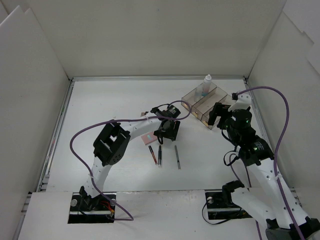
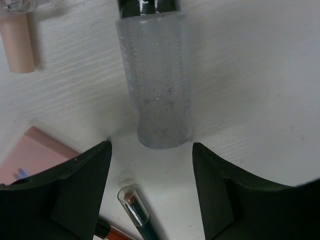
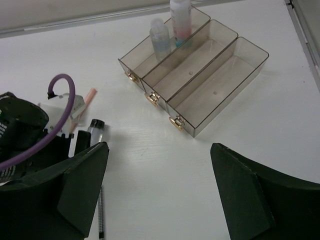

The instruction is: Organize the makeup

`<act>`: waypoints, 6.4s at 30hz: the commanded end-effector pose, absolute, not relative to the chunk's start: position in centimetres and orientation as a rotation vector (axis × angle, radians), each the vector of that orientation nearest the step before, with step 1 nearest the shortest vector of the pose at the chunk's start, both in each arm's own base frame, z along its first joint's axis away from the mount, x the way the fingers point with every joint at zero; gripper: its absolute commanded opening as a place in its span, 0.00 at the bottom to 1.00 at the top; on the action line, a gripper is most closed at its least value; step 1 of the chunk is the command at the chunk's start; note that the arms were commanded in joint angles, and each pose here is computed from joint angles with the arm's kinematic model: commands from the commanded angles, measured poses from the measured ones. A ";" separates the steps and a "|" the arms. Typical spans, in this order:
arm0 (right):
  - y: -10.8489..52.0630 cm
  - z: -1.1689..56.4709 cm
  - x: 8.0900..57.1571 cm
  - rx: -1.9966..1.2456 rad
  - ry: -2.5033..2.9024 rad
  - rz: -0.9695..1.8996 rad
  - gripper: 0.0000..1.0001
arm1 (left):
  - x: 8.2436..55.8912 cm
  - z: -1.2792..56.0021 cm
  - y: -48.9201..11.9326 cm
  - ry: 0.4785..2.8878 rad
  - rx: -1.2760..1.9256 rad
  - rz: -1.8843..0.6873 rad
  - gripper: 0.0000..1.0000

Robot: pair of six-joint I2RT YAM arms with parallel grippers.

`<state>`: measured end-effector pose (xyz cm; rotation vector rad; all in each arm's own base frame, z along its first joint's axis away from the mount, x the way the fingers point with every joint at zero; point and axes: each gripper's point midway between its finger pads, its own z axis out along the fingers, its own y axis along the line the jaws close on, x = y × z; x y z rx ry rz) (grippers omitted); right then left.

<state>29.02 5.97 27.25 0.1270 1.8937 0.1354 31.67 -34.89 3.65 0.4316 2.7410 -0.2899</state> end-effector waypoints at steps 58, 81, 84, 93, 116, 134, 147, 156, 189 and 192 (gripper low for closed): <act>23.6 33.8 30.9 -0.062 1.912 1.151 0.73 | 27.0 33.5 -34.6 1.583 0.675 -0.770 0.00; 23.2 31.4 32.1 -0.138 1.939 0.987 0.00 | 27.0 32.3 -33.8 1.654 0.634 -0.733 0.39; 21.9 31.0 33.5 -0.127 1.947 0.891 0.00 | 27.0 31.0 -32.8 1.706 0.576 -0.714 0.76; 17.1 30.1 39.7 -0.119 1.926 0.530 0.00 | 26.3 25.8 -27.0 1.933 0.304 -0.647 1.00; 12.8 23.4 55.7 -0.018 1.799 -0.010 0.00 | 22.8 16.0 -19.1 2.344 0.016 -0.439 1.00; 12.2 16.1 59.2 0.004 1.871 -0.122 0.00 | 21.3 15.5 -18.1 2.394 -0.021 -0.433 0.99; 12.1 14.7 58.0 0.043 1.918 -0.097 0.26 | 20.2 15.1 -17.2 2.392 -0.046 -0.452 0.99; 12.4 14.8 56.9 0.042 1.941 -0.094 0.51 | 19.6 15.2 -17.2 2.377 -0.044 -0.493 0.99; 19.0 15.5 27.4 -0.086 2.403 0.187 0.38 | 21.5 15.7 -16.0 2.378 -0.013 -0.367 1.00; 19.7 13.6 25.1 -0.071 2.487 0.242 0.38 | 21.5 15.3 -16.5 2.381 0.020 -0.382 1.00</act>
